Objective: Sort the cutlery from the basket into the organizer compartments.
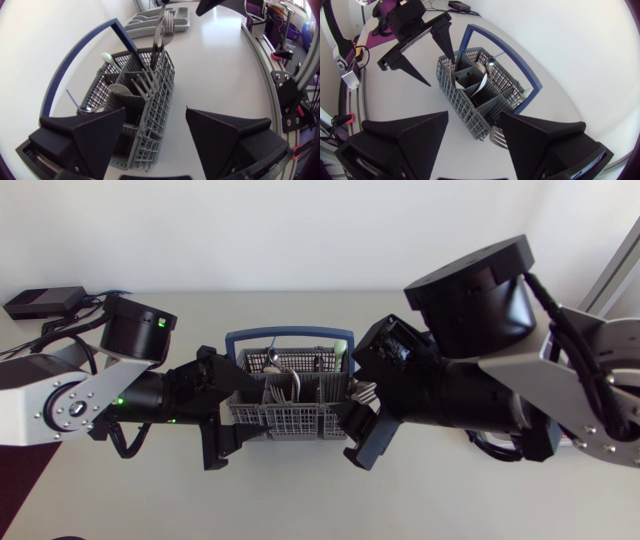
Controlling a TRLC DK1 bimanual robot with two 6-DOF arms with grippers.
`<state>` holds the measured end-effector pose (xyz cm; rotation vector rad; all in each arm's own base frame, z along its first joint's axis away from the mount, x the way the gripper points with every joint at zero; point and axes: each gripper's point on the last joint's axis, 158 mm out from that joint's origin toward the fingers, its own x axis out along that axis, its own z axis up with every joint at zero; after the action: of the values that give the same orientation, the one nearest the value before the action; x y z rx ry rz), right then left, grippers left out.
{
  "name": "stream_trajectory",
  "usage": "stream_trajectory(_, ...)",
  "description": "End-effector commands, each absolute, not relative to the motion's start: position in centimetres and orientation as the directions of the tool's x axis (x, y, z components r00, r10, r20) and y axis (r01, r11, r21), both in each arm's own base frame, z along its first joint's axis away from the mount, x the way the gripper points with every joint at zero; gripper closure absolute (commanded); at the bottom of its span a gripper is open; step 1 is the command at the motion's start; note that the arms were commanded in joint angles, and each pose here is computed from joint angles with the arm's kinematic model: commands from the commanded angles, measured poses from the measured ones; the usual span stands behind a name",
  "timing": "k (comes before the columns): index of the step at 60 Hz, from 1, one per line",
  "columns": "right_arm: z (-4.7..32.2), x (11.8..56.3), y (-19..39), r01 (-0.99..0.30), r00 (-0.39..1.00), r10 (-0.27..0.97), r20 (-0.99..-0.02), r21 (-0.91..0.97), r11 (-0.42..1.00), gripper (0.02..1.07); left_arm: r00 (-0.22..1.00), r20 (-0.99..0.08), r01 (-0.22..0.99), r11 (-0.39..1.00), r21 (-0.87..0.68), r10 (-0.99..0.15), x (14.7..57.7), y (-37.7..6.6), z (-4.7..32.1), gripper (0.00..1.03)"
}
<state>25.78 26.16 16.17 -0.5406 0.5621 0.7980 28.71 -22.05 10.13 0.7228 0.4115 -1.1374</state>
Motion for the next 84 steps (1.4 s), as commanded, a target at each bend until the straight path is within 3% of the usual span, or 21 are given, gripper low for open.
stream_trajectory(1,15.1,25.2,25.9,-0.781,0.563,0.5,-0.658,-0.226,0.583,0.33,0.381,-0.61,0.921,0.229,0.314,-0.695,29.7,-23.1,11.3,0.33)
stream_trajectory(16,14.8,25.1,25.8,-0.783,0.563,0.501,-0.658,-0.229,0.579,0.32,0.342,-0.605,0.935,0.201,0.291,-0.719,30.1,-24.7,11.4,0.5)
stream_trajectory(35,14.3,24.7,25.3,-0.787,0.562,0.496,-0.662,-0.242,0.568,0.32,0.33,-0.601,0.94,0.194,0.281,-0.728,30.9,-25.3,11.6,1.0)
stream_trajectory(64,13.6,24.6,25.1,-0.789,0.561,0.498,-0.661,-0.246,0.563,0.32,0.337,-0.582,0.94,0.227,0.256,-0.74,32.2,-25.7,13.7,1.0)
stream_trajectory(84,13.7,23.9,24.7,-0.793,0.558,0.503,-0.66,-0.246,0.557,0.32,0.282,-0.623,0.947,0.316,0.058,-0.729,34.3,-26.9,15.7,1.0)
